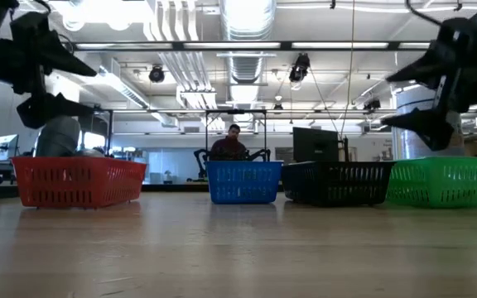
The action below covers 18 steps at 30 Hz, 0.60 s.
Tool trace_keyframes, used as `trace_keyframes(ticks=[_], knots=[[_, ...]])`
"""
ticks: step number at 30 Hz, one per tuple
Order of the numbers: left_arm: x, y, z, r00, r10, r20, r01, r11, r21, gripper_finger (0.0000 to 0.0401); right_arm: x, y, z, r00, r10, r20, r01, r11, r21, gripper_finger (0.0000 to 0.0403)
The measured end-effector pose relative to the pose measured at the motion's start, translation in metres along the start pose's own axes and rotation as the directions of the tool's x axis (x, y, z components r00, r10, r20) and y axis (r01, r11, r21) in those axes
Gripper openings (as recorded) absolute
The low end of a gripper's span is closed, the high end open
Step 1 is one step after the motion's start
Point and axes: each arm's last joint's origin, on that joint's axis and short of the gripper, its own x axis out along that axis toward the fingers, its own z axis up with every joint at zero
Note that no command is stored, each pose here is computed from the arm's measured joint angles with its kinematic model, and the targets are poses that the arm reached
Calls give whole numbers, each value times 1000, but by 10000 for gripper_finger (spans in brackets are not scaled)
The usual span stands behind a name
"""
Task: Pick & Place Travel size toiletries
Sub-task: Return to Home Position
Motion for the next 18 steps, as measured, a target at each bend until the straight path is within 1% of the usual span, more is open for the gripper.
trace_keyframes(ticks=[2, 4, 7, 9, 12, 16, 18], knots=[[3, 2, -4, 1000, -1, -8, 1, 1000, 3, 383, -4, 3, 3, 998, 53, 35, -53, 999, 6, 349], [8, 7, -13, 999, 16, -43, -16, 1000, 13, 383, -9, 9, 9, 988, 119, 94, -121, 993, 11, 355], [13, 11, -22, 997, 15, -77, -13, 1000, 24, 383, -14, 10, 11, 978, 160, 132, -163, 987, 12, 360], [13, 9, -22, 996, -1, -85, 3, 1000, 30, 383, -15, 12, 13, 972, 182, 151, -186, 983, 11, 360], [12, 6, -22, 996, -37, -80, 39, 999, 29, 383, -15, 14, 13, 969, 197, 149, -201, 980, 10, 355], [17, 5, -29, 991, -96, -89, 99, 995, 31, 383, -15, 14, 13, 969, 197, 150, -201, 980, 10, 344], [17, 2, -29, 988, -133, -80, 136, 990, 30, 383, -15, 14, 13, 969, 197, 150, -201, 980, 10, 339]])
